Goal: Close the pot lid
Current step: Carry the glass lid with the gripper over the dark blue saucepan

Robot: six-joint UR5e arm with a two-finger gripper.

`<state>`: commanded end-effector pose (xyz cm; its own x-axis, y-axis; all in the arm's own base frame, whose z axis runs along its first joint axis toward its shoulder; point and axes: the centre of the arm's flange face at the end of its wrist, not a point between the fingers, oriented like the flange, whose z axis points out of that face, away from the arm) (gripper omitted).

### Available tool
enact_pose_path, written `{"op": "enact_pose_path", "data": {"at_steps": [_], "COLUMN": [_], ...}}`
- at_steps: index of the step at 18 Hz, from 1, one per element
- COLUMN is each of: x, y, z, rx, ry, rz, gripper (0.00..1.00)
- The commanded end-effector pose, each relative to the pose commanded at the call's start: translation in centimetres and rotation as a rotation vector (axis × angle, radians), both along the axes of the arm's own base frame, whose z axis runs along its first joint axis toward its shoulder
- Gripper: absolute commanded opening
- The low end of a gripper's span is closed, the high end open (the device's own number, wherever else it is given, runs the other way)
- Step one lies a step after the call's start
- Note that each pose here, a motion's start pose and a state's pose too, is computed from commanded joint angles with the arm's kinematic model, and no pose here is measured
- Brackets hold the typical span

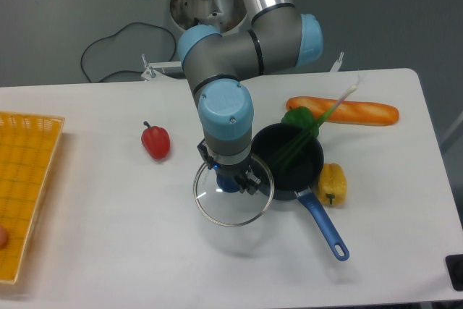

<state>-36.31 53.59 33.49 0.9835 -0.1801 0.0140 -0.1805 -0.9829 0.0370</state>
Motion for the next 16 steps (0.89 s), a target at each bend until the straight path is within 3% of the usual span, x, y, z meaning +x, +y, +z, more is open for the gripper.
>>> {"op": "enact_pose_path", "data": {"at_steps": [12,16], "x": [-0.1,-0.1], "y": [-1.8,-2.3], "z": [1.1,0.9], "rx": [-0.026,-0.082], "ry": [-0.010,0.004], "rz": [0.015,0.009], "gripper": [0.38,0.38]}}
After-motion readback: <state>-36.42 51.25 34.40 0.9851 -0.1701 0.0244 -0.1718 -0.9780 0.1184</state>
